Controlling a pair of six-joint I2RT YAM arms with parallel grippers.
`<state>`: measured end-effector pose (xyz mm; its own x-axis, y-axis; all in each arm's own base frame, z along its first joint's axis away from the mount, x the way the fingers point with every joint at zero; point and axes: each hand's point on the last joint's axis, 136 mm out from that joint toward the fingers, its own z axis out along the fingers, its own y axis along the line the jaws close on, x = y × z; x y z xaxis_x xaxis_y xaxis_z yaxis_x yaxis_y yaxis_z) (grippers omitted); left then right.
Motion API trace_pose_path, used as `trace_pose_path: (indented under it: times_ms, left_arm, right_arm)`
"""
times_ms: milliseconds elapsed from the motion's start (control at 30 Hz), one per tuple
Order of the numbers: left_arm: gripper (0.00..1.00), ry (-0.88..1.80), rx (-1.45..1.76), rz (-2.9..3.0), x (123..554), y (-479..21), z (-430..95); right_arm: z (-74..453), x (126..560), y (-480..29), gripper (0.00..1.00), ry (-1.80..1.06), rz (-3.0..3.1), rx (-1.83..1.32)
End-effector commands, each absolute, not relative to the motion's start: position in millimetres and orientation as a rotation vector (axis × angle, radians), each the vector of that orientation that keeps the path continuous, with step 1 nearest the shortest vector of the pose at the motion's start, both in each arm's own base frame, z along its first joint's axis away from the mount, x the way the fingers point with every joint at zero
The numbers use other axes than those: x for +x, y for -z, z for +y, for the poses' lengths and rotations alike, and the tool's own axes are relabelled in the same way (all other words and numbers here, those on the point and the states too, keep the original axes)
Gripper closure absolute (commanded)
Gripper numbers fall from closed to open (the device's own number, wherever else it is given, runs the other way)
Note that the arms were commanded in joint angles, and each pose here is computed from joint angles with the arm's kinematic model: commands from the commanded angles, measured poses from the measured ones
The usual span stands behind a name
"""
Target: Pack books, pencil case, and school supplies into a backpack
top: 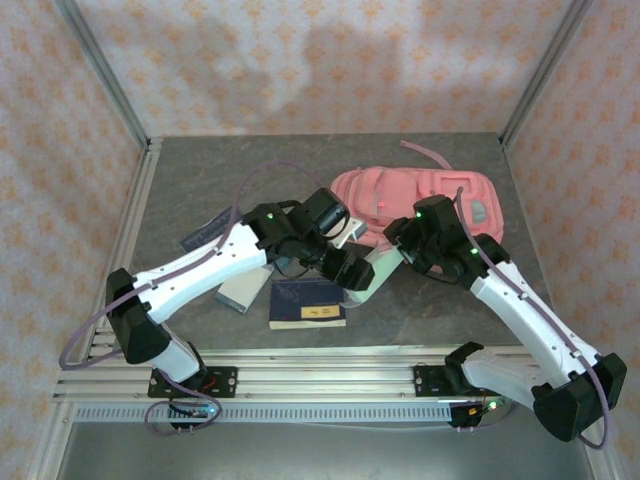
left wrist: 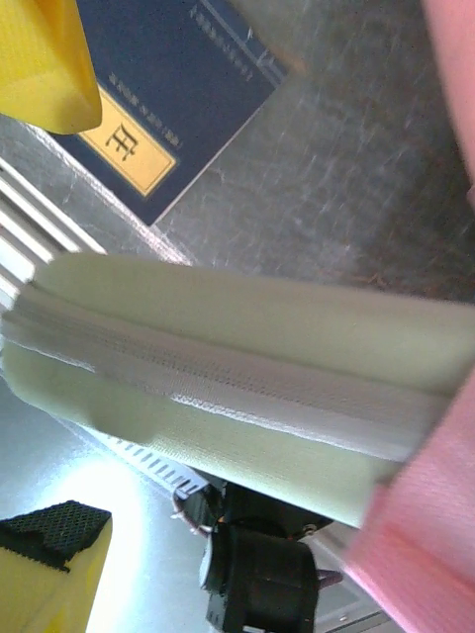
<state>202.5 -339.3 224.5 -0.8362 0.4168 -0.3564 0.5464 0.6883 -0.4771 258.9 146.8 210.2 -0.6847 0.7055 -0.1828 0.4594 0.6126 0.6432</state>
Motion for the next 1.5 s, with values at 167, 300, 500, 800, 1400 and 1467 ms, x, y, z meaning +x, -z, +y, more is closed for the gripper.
trace_pose_path:
  times_ms: [167,300,500,800,1400,1467]
  left_arm:
    - [0.04,0.935,0.901,2.561,214.9,-206.7,-367.6]
    - [0.16,0.97,0.9,2.534,223.3,-205.3,-381.8]
    - [0.64,0.997,0.915,2.54,218.6,-203.0,-382.4]
    - [0.73,0.882,0.798,2.544,216.4,-211.2,-341.9]
    - [0.73,0.228,-0.097,2.526,265.1,-259.9,-156.8]
    - [0.73,0.228,-0.1,2.528,263.5,-262.6,-154.8]
  right_arm:
    - [157.1,280.0,-230.9,0.46,-0.998,2.284,1.01]
    - [156.7,279.7,-226.1,0.46,-1.001,2.282,1.04]
    - [142.1,277.0,-221.7,0.26,-0.876,2.295,1.05]
    - [110.5,267.0,-232.3,0.06,-0.58,2.355,0.895]
    - [157.6,352.6,-215.4,0.06,-0.132,2.528,0.33]
    - [169.1,366.4,-203.1,0.12,-0.139,2.552,0.393]
